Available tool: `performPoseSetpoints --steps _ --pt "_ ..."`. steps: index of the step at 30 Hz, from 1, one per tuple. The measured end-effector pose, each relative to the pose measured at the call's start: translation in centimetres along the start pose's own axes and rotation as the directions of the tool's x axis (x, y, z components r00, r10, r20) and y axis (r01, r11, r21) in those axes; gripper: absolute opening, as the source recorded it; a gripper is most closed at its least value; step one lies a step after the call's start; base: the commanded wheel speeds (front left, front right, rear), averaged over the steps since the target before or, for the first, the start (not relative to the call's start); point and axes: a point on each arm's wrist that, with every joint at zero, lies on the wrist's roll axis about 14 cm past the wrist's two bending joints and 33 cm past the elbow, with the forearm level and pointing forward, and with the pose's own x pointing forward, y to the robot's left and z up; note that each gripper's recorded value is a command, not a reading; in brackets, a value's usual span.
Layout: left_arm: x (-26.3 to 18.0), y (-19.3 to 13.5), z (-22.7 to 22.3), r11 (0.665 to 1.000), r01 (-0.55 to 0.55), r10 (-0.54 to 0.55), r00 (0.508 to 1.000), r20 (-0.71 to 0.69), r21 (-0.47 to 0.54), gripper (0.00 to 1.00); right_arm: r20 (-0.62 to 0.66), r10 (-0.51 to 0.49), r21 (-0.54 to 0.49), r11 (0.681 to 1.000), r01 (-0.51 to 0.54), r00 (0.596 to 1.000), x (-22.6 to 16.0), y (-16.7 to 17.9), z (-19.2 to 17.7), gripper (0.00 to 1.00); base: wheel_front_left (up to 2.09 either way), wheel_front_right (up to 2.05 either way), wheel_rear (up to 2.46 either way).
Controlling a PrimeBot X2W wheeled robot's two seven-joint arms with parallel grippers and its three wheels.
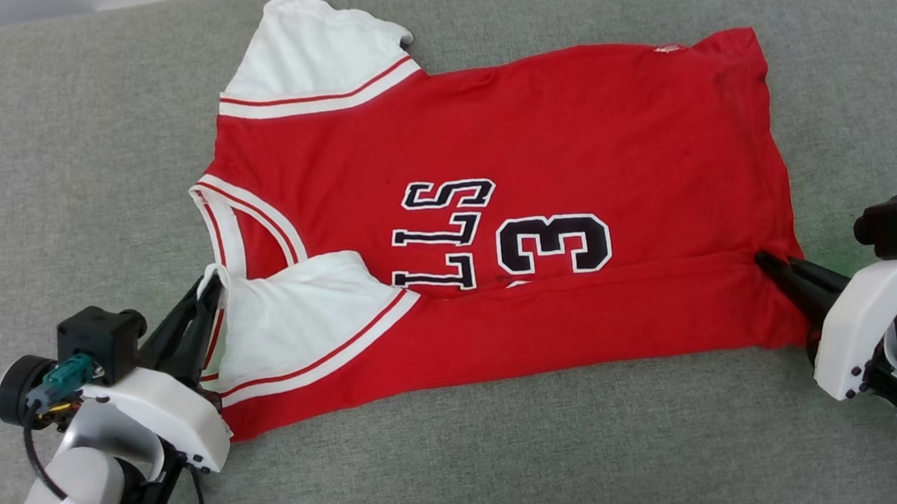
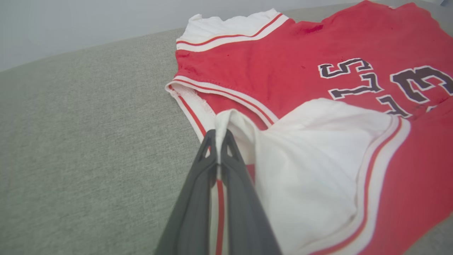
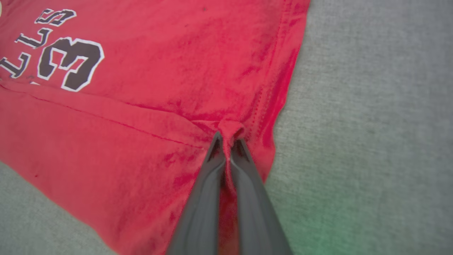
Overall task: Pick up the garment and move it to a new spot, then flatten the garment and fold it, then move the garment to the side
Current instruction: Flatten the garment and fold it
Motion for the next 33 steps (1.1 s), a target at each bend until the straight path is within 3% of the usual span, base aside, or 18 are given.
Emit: performPoseSetpoints --steps 1,2,11,19,26,33 --pt "0.1 0.0 -0.2 1.000 -0.002 0.002 1.000 -0.009 0.007 1.00 0.000 -0.003 -0.002 1.000 0.003 1.000 0.0 -0.1 0.1 0.82 0.00 0.00 0.00" --pt "0.1 0.1 -0.4 1.000 -0.009 0.009 1.000 -0.015 0.011 1.00 -0.007 -0.009 0.005 1.000 0.009 1.000 0.1 -0.1 -0.1 1.00 0.00 0.00 0.00" --pt "-1.3 1.9 0.2 0.988 -0.138 0.138 0.990 -0.004 -0.061 1.00 0.053 -0.029 -0.016 0.999 0.030 0.998 -1.5 0.4 1.2 1.00 0.00 0.00 0.00" --pt "-4.9 2.2 -0.6 0.965 -0.225 0.215 0.973 -0.084 -0.135 1.00 -0.014 -0.080 -0.031 0.996 0.080 0.997 -4.3 0.6 -0.6 1.00 0.00 0.00 0.00" --pt "-8.0 -0.7 -1.8 0.948 -0.235 0.204 0.966 -0.159 -0.214 1.00 -0.013 -0.140 0.032 0.990 0.140 0.990 -6.5 1.1 -1.2 1.00 0.00 0.00 0.00" --pt "-9.1 -3.1 -2.1 0.958 -0.200 0.156 0.964 -0.214 -0.204 1.00 0.007 -0.180 0.080 0.981 0.179 0.984 -7.7 2.1 -1.1 1.00 0.00 0.00 0.00"
